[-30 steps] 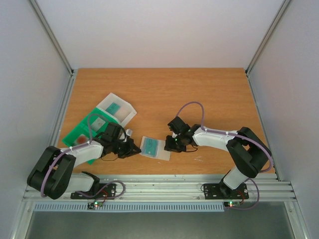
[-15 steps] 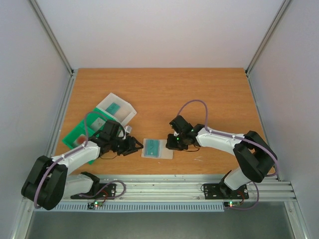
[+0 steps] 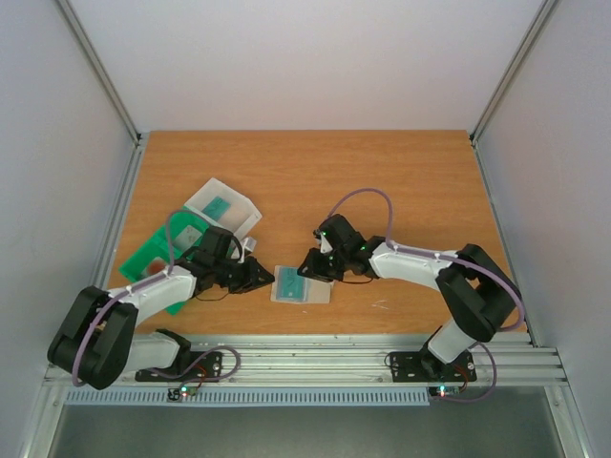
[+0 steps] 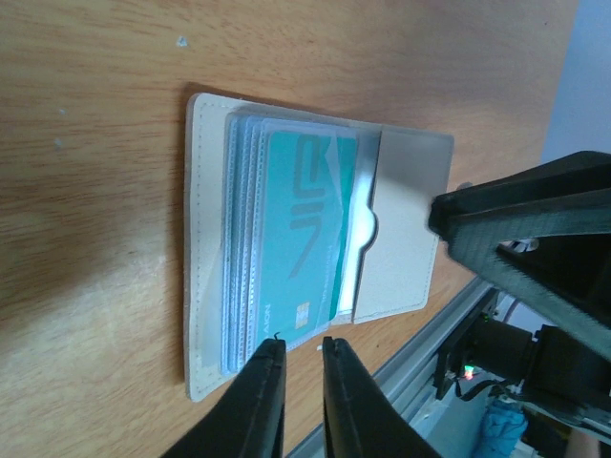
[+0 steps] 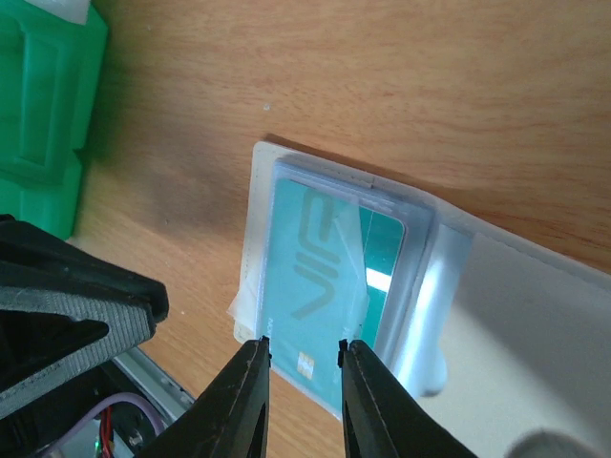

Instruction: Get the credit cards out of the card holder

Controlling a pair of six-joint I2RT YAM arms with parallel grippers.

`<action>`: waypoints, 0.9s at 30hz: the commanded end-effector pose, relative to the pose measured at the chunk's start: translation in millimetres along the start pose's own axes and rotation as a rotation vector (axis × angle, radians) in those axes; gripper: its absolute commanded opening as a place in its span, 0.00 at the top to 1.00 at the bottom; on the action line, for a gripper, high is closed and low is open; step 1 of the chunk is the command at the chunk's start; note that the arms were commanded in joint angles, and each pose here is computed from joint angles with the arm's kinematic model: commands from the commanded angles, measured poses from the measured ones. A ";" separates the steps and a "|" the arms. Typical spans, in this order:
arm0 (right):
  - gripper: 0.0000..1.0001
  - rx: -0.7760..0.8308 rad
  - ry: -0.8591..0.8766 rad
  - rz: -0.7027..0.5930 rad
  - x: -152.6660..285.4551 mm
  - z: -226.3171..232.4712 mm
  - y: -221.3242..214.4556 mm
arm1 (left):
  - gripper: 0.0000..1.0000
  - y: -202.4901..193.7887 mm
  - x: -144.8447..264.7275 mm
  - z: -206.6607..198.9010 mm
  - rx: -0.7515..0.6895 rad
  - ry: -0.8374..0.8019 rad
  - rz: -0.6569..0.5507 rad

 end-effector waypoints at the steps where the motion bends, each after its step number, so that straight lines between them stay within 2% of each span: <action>1: 0.78 -0.024 0.020 0.021 -11.3 -2.5 1.7 | 0.89 5.8 -8.3 -3.7 -0.040 -0.065 -0.008; 13: 0.83 -0.034 -0.046 0.029 -20.2 -17.9 0.4 | 0.90 7.5 -25.8 12.3 -0.015 -0.054 0.032; 27: 0.85 -0.050 -0.043 0.045 -27.6 -25.5 2.9 | 0.92 8.2 -38.8 28.4 0.012 -0.030 0.048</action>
Point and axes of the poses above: each gripper's point midway between its finger pads, its own x axis back along the fingers, its own z axis along the line the jaws close on, y = z × x, the point moved 5 cm from there along x, back along the fingers, and after that the axes turned 3 degrees about x, right-handed, at the moved point
